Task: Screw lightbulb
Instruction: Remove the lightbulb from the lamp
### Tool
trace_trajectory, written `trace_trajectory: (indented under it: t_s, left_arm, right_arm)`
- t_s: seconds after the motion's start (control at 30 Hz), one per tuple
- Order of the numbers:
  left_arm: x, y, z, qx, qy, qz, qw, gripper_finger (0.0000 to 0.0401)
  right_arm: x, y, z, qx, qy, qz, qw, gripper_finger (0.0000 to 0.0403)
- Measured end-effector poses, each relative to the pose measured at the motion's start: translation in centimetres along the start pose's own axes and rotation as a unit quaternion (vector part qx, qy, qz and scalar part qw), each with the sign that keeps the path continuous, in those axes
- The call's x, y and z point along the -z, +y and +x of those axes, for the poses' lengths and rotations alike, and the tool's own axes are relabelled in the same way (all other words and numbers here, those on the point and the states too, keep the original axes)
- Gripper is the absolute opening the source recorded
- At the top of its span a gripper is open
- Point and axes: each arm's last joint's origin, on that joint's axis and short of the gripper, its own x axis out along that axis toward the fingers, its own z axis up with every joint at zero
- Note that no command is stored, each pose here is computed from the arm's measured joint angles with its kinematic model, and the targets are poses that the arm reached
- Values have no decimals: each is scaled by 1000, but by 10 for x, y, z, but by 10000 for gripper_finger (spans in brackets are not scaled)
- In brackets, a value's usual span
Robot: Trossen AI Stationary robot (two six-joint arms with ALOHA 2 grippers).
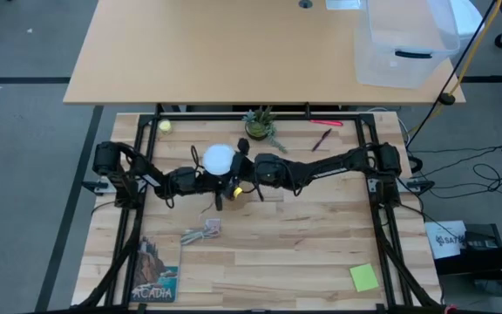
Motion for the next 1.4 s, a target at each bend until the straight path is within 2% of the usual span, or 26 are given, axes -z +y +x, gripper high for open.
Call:
trace_trajectory:
  t_s: [0.33,0.8,1.13,1.4]
  left_arm:
    - [1,-3,1,57,7,7,998,22]
    - [3,-4,0,121,16,5,993,22]
    - [3,-5,0,148,18,1,989,22]
    - [3,-5,-1,150,20,-2,988,22]
  right_arm:
    - [-9,-19,-5,-117,26,-10,993,140]
    - [-11,-47,-7,-261,17,-26,965,141]
    - [-11,-60,-9,-324,-5,-47,945,142]
    - [-14,-62,-9,-334,-14,-54,941,151]
